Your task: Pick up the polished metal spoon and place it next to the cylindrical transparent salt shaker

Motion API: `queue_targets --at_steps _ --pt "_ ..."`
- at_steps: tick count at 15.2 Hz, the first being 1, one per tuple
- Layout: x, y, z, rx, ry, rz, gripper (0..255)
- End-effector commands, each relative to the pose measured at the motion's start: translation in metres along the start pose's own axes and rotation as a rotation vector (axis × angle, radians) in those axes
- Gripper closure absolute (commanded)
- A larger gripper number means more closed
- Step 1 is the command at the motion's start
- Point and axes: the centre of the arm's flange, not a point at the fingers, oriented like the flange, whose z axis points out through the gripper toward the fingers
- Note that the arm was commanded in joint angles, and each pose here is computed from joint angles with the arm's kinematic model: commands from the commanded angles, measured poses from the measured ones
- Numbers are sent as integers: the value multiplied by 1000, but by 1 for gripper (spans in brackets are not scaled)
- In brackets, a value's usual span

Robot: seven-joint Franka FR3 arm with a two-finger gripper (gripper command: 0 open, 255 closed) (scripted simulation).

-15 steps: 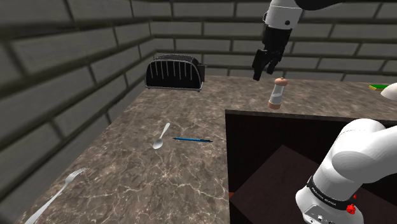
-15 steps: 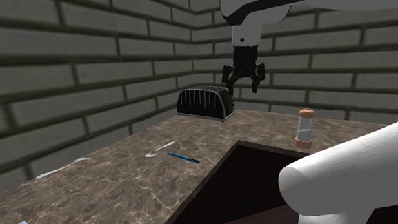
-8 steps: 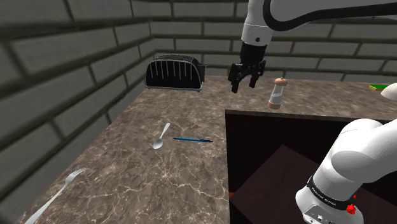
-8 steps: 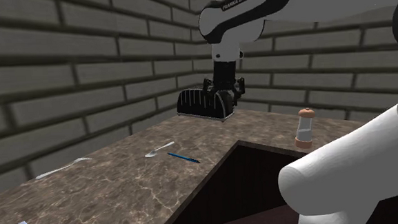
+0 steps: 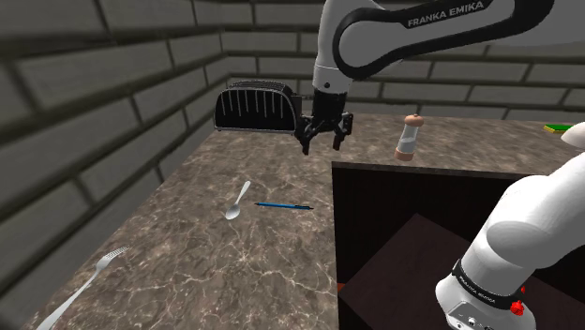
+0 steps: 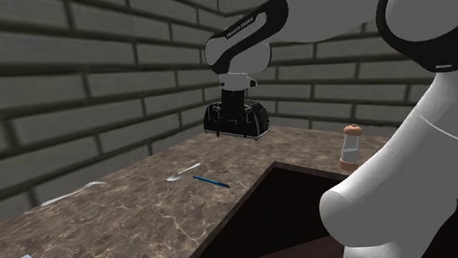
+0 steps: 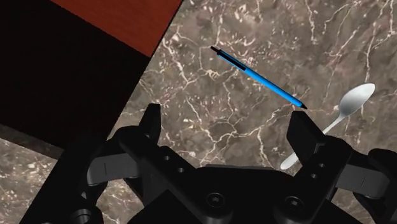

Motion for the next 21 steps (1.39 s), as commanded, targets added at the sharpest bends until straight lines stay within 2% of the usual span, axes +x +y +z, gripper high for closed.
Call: queue_targets --at_steps 1,21 --pt "10 -18 17 11 -10 50 0" --pt "149 -167 168 109 -106 502 0"
